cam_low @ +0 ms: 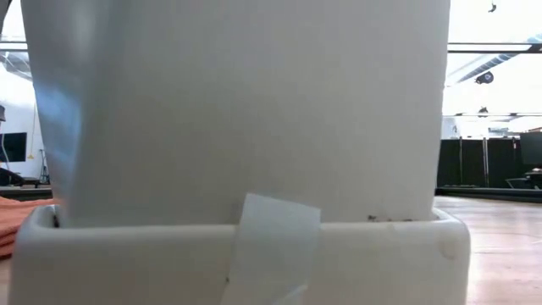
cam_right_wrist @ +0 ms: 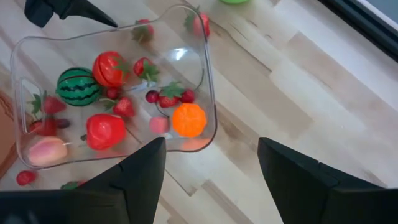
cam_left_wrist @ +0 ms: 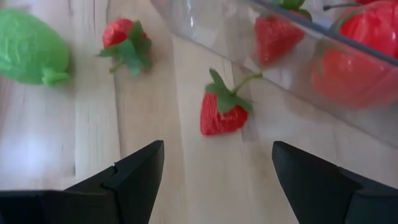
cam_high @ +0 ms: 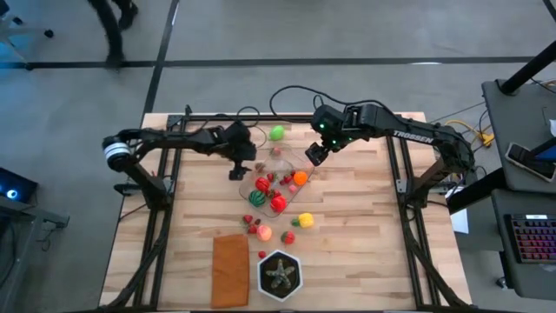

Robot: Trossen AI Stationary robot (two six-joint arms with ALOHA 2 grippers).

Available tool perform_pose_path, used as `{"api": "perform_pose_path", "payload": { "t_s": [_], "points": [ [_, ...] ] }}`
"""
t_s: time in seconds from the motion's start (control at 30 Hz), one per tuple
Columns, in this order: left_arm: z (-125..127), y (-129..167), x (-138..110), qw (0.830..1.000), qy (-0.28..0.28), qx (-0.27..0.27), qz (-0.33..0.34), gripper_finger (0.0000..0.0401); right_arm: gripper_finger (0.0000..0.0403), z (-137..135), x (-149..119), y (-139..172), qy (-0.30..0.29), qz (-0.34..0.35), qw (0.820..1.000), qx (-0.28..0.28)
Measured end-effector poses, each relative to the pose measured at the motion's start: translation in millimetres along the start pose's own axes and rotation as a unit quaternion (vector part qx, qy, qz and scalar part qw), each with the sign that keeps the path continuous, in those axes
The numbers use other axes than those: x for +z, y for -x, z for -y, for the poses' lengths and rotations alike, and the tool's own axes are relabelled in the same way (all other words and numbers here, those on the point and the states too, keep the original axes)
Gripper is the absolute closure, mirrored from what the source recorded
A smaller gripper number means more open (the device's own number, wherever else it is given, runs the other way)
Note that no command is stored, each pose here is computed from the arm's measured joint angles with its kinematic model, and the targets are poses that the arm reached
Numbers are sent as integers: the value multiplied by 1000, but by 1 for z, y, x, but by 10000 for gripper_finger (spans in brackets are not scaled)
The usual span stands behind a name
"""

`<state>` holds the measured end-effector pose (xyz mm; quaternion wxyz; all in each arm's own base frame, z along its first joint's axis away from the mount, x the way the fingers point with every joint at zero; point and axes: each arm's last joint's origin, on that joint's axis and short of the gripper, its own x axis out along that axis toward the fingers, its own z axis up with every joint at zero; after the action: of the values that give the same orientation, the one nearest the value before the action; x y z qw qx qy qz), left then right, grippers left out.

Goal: Pick and placing Produce into tupperware
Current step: Put the red strawberry into the transparent bin

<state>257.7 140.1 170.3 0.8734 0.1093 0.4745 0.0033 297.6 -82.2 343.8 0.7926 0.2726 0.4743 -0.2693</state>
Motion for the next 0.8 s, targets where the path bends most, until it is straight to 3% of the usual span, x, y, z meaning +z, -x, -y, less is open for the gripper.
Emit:
{"api": "perform_pose_path", "payload": {
  "t_s": [0.2,0.4,0.8],
  "points": [
    [-2,-5,5,998,-44,-6,34,118,157,0,0,-1,3,-1,1000,-1],
    [0,-14,4,997,-51,-37,42,118,159,1,0,-1,4,4,1000,-12],
    [-5,-35,4,997,-61,-48,29,118,163,1,0,-3,5,3,1000,-14]
  ]
}}
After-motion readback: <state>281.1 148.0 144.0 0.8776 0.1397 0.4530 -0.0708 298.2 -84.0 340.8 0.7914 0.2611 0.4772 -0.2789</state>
